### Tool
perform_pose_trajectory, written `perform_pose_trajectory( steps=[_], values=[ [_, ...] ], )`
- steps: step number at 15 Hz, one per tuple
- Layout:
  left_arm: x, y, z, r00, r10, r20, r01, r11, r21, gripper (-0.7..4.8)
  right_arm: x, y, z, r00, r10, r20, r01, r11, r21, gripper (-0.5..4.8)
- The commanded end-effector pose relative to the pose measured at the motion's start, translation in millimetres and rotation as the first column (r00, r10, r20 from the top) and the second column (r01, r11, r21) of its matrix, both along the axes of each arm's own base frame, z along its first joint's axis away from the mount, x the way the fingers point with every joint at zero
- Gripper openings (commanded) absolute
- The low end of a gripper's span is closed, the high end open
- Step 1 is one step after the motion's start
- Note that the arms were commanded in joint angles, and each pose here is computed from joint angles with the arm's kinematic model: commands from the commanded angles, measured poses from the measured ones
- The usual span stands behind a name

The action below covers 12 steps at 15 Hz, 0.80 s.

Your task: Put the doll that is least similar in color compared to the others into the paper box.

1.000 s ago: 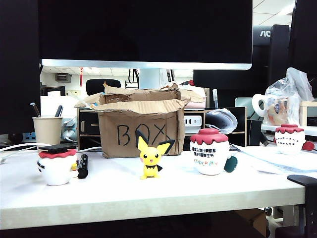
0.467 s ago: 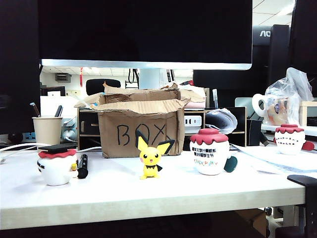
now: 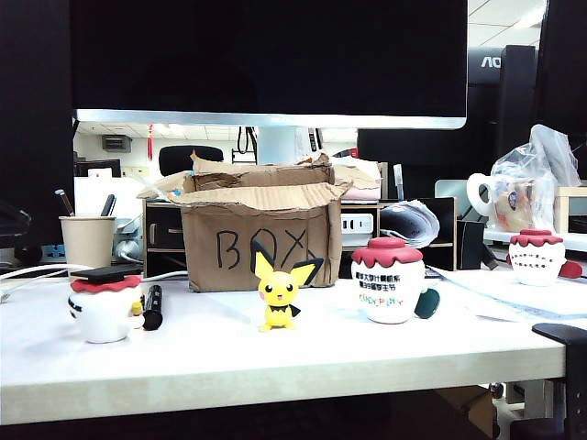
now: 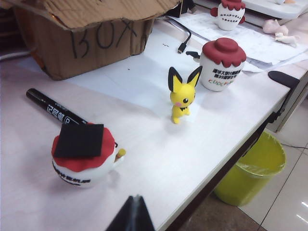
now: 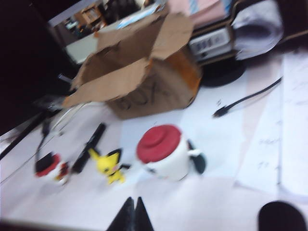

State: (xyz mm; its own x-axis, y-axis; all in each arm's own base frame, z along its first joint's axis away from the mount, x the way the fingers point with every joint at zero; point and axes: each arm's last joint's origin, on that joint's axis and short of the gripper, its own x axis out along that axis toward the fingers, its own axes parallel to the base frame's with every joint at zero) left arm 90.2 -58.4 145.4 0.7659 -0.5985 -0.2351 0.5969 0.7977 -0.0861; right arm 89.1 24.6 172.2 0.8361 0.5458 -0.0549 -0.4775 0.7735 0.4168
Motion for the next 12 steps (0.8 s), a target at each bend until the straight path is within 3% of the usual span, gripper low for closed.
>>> perform_pose_trajectory(
  steps=[1, 4, 6, 8, 10, 11, 12],
  values=[
    [0, 0, 1, 1.000, 0.000, 0.011, 0.001, 1.000, -0.006, -0.05, -3, 1, 17, 0.999, 0.051, -0.002, -0.051, 0.999, 0.008, -0.05],
    [0, 0, 1, 1.000, 0.000, 0.011, 0.001, 1.000, -0.006, -0.05, 18, 11, 56, 0.988, 0.144, -0.055, -0.149, 0.983, -0.109, -0.05],
    [0, 0, 1, 1.000, 0.000, 0.011, 0.001, 1.000, -0.006, -0.05, 46, 31, 81, 0.960, 0.259, -0.102, -0.277, 0.930, -0.244, -0.05],
    [0, 0, 1, 1.000, 0.000, 0.011, 0.001, 1.000, -0.006, -0.05, 79, 66, 97, 0.906, 0.345, -0.247, -0.421, 0.800, -0.427, -0.05],
    [0, 0, 2, 1.000, -0.001, 0.012, 0.001, 1.000, -0.007, -0.05, 109, 122, 109, 0.868, 0.343, -0.360, -0.496, 0.556, -0.667, -0.05],
    [0, 0, 1, 1.000, -0.001, 0.012, 0.001, 1.000, -0.007, -0.05, 118, 137, 111, 0.863, 0.336, -0.376, -0.503, 0.513, -0.695, -0.05],
    [0, 0, 2, 1.000, 0.007, 0.015, -0.007, 1.000, -0.007, -0.05, 134, 167, 115, 0.831, 0.378, -0.407, -0.548, 0.431, -0.717, -0.05]
  ],
)
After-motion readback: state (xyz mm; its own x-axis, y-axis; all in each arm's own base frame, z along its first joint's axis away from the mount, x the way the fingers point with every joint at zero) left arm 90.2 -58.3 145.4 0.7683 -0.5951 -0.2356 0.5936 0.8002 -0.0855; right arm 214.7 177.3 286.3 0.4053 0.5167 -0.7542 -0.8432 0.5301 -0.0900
